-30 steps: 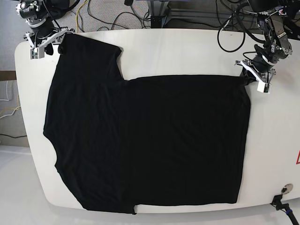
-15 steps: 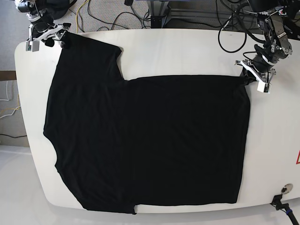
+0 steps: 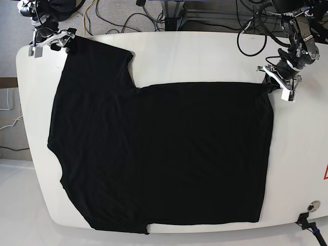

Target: Fold the T-shirt properly

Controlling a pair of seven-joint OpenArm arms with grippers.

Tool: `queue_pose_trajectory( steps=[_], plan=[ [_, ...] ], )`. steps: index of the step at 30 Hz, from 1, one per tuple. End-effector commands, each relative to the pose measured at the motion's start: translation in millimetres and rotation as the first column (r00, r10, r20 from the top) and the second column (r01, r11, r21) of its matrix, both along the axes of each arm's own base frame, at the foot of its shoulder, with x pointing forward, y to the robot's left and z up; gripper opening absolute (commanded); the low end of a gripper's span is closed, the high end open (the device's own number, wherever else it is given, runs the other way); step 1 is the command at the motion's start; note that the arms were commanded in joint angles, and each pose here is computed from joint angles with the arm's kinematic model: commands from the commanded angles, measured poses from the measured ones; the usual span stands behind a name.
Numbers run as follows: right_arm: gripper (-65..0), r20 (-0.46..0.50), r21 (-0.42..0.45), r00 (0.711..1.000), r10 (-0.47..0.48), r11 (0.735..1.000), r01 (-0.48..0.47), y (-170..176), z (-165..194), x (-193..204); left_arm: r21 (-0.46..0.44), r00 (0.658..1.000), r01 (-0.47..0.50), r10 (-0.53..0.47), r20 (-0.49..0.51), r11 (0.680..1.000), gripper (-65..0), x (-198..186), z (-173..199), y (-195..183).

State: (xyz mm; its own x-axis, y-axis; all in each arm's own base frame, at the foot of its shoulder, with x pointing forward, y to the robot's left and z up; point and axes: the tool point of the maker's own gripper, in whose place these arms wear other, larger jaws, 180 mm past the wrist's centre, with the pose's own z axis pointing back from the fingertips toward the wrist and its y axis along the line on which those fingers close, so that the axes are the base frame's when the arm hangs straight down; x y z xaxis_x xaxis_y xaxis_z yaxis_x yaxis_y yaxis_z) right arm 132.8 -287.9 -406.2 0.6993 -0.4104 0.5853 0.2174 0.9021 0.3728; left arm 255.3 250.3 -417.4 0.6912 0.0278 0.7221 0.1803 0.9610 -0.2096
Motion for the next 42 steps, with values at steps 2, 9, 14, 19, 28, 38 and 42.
queue_pose_trajectory(
  steps=[2, 9, 14, 19, 28, 38, 42],
  plan=[
    [-19.5, 0.017, -0.010, 1.000, 0.009, 1.000, -0.008, -2, 5, 1, 0.020, 1.000, 0.005, -0.005, 0.012, 1.000, -65.0, 3, 6, 5],
    [-19.6, -0.006, 0.003, 1.000, 0.030, 1.000, -0.030, 13, 5, -2, 0.020, 1.000, 0.005, -0.005, 0.012, 1.000, -65.0, 3, 6, 5],
    [-19.6, -0.023, 0.035, 0.997, 0.075, 0.997, -0.074, 32, -1, -2, 0.020, 1.000, 0.003, -0.004, 0.013, 1.000, -65.0, 3, 6, 6],
    [-19.6, -0.032, 0.060, 0.992, 0.118, 0.991, -0.116, 47, -6, 0, 0.020, 1.000, 0.003, -0.004, 0.013, 1.000, -65.0, 3, 6, 6],
    [-28.0, -0.038, 0.063, 0.992, 0.122, 0.991, -0.120, 48, -7, -2, 0.020, 1.000, 0.003, -0.004, 0.013, 1.000, -65.0, 3, 6, 6],
    [-65.0, -0.034, 0.060, 0.992, 0.124, 0.991, -0.121, 47, -4, -2, 0.020, 1.000, 0.003, -0.003, 0.003, 1.000, -65.0, 0, 4, 6],
    [-65.0, -0.041, 0.016, 0.988, 0.147, 0.989, -0.147, 48, 7, -13, 0.021, 1.000, 0.003, -0.002, -0.031, 1.000, -65.0, -15, -4, 7]
  ],
)
